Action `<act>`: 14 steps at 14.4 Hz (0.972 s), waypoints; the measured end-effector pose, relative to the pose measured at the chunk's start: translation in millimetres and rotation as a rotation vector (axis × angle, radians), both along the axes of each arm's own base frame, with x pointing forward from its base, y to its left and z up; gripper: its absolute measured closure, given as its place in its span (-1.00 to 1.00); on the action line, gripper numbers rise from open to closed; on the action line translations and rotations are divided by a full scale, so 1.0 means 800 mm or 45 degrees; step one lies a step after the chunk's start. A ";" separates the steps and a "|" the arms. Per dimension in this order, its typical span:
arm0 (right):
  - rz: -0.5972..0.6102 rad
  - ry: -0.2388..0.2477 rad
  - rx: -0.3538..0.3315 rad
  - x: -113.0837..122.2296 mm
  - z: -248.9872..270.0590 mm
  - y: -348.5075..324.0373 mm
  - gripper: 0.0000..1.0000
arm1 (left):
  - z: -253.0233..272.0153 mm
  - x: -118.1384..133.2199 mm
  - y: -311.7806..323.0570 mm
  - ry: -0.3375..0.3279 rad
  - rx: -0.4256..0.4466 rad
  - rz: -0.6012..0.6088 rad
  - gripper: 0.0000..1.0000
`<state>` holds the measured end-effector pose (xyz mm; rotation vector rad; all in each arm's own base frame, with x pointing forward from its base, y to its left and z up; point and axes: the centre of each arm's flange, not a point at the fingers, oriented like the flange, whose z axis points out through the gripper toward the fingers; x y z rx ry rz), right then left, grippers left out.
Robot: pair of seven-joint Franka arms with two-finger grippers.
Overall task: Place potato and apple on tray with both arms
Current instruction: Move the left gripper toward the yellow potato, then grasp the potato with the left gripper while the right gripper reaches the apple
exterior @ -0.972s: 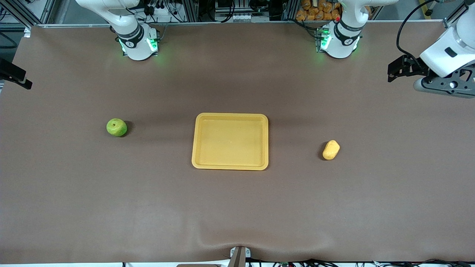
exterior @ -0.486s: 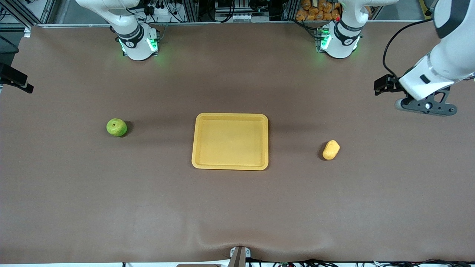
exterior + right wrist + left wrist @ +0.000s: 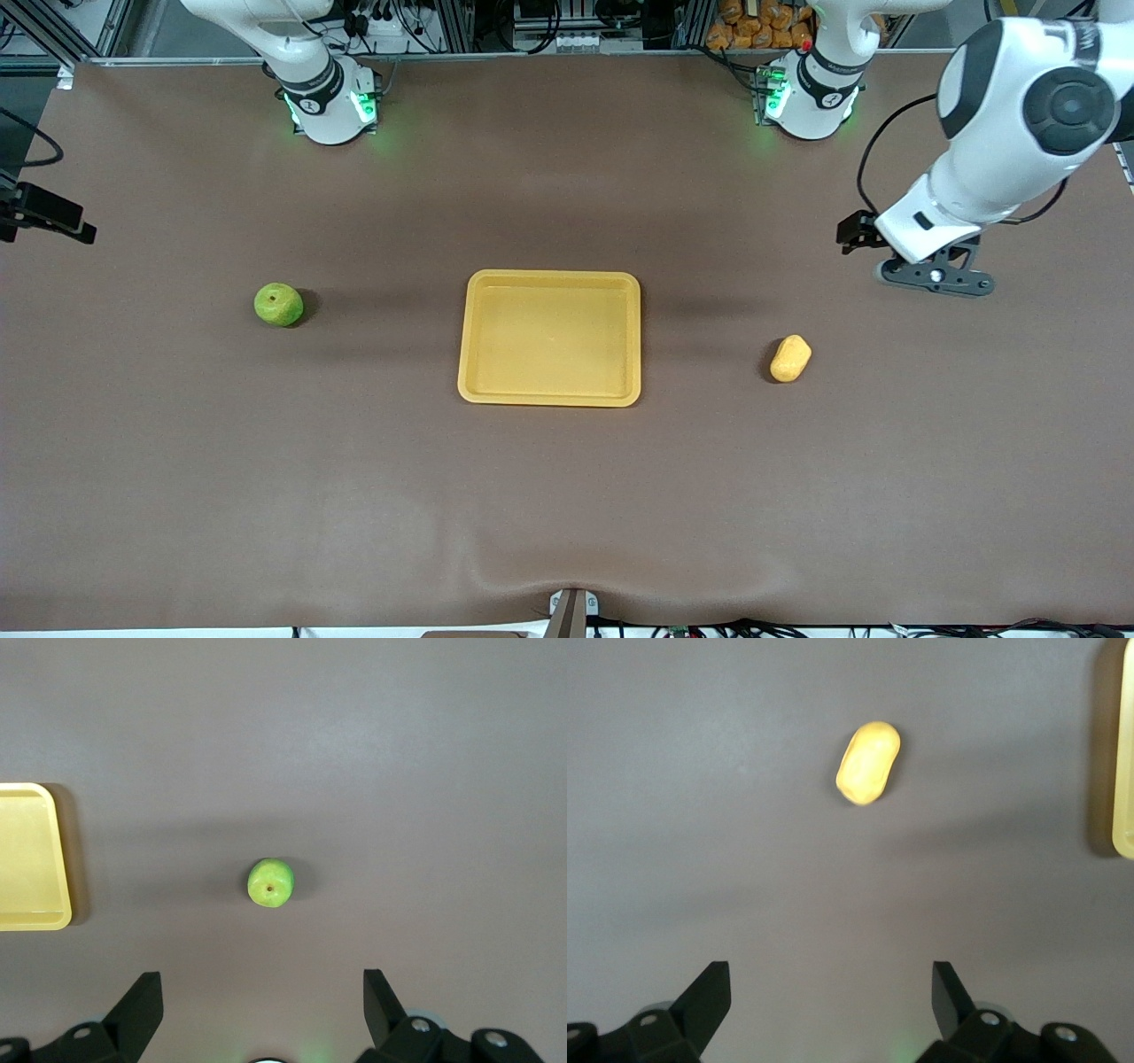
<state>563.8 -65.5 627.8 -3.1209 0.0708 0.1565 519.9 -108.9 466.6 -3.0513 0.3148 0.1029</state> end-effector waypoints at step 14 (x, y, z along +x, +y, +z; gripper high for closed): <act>-0.027 0.227 0.002 0.052 -0.131 -0.016 -1.00 | -0.258 0.015 -0.015 -0.134 -0.047 -0.166 -1.00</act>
